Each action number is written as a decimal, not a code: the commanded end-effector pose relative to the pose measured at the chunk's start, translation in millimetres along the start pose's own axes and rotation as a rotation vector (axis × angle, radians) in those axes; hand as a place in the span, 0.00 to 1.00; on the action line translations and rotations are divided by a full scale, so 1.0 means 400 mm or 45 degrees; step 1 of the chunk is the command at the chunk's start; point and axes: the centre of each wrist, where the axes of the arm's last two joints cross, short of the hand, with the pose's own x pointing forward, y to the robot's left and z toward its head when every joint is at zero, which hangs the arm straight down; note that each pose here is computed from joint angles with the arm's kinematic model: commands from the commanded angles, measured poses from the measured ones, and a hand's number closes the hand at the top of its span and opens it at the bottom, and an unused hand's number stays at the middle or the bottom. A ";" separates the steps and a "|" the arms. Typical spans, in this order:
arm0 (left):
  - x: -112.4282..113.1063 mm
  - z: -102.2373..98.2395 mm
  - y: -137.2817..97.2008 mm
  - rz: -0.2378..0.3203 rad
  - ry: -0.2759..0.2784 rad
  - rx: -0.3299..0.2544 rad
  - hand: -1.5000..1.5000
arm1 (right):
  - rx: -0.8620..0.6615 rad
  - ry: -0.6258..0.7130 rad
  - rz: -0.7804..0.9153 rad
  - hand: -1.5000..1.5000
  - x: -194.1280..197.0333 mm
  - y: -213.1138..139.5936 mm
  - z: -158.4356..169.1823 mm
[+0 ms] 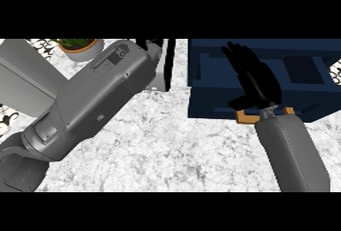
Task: Pick up the can, place it into the drawer and close the drawer
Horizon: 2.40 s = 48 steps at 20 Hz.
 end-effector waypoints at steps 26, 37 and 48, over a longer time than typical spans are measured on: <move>0.072 0.023 0.170 -0.027 -0.021 0.002 0.00 | -0.249 0.127 0.245 0.00 -0.084 0.091 -0.183; 0.102 0.053 0.151 -0.014 -0.032 -0.039 0.00 | -0.291 0.187 0.298 0.00 -0.076 -0.032 -0.270; 0.110 0.065 0.185 -0.011 -0.038 -0.067 0.00 | -0.227 0.211 -0.363 0.00 -0.027 -0.021 -0.292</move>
